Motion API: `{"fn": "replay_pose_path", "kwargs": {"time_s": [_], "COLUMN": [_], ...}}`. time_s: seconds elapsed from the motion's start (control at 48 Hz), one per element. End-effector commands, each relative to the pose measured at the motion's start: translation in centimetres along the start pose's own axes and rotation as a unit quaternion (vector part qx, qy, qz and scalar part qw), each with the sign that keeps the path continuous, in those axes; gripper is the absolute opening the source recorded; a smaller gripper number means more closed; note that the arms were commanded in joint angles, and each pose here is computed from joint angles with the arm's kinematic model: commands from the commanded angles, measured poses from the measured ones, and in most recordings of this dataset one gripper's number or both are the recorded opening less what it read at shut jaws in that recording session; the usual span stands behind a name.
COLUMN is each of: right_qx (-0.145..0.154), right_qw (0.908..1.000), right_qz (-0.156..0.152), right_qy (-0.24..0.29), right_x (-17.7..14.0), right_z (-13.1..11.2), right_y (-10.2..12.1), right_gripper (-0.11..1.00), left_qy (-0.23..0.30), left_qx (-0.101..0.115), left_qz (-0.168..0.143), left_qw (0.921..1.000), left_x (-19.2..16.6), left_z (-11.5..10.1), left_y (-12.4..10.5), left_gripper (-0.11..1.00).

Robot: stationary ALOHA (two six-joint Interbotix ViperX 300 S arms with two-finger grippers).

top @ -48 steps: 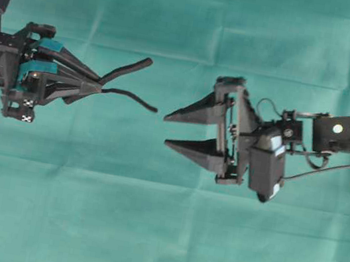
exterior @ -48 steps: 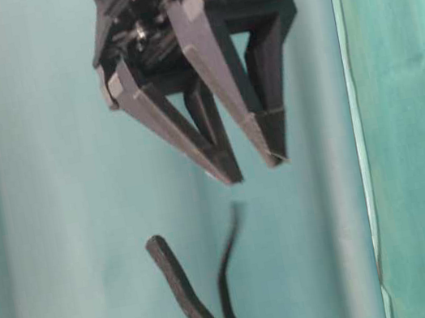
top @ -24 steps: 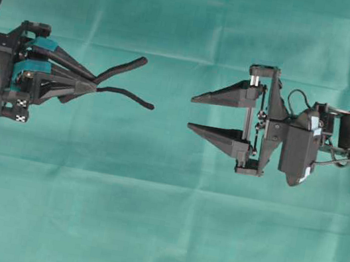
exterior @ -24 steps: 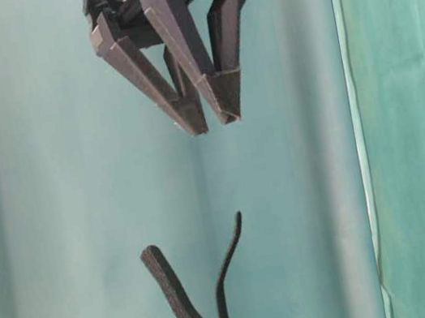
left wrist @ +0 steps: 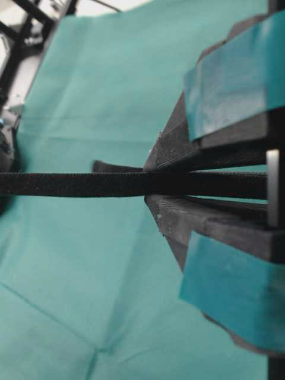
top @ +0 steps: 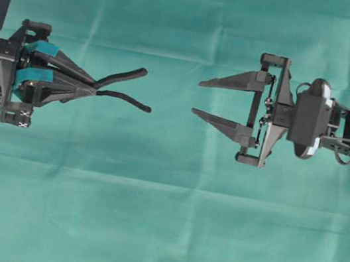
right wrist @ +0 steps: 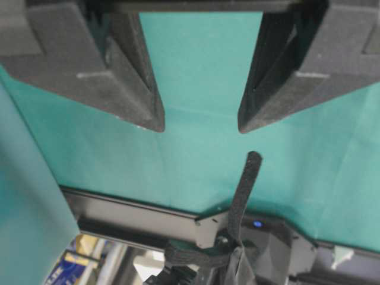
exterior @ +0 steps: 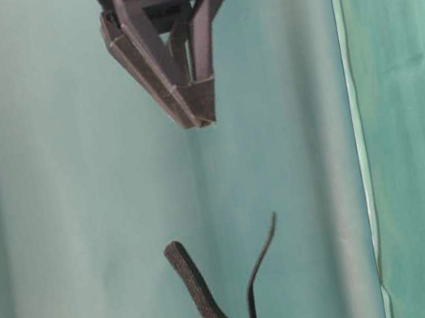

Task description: Peel off the Velcro with your right arm.

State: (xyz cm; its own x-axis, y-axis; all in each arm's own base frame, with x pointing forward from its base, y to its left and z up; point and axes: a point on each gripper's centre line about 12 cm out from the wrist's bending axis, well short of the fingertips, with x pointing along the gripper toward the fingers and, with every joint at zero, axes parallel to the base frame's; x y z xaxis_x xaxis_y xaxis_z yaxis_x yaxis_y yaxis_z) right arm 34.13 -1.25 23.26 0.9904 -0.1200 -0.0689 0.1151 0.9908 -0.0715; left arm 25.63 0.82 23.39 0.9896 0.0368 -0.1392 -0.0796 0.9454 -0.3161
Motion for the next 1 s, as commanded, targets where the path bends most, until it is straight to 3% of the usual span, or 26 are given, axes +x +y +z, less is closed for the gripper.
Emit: {"fn": "replay_pose_path", "kwargs": {"time_s": [0.0,0.291,0.978], "right_qx": [0.018,0.031,0.03], "right_qw": [0.9996,0.9994,0.9995], "right_qz": [-0.004,-0.004,-0.004], "right_qy": [-0.02,-0.014,-0.01], "right_x": [-0.16,-0.35,-0.48], "right_z": [1.12,0.67,0.39], "right_y": [-0.19,-0.23,-0.28], "right_gripper": [0.2,0.2,0.2], "left_qy": [-0.012,-0.009,-0.002], "left_qx": [0.012,0.05,0.051], "left_qz": [-0.005,-0.01,-0.011], "left_qw": [0.9998,0.9987,0.9986], "left_x": [0.11,0.03,0.61], "left_z": [0.78,0.56,0.25], "left_y": [-0.32,-0.54,-0.66], "left_gripper": [0.1,0.1,0.1]}}
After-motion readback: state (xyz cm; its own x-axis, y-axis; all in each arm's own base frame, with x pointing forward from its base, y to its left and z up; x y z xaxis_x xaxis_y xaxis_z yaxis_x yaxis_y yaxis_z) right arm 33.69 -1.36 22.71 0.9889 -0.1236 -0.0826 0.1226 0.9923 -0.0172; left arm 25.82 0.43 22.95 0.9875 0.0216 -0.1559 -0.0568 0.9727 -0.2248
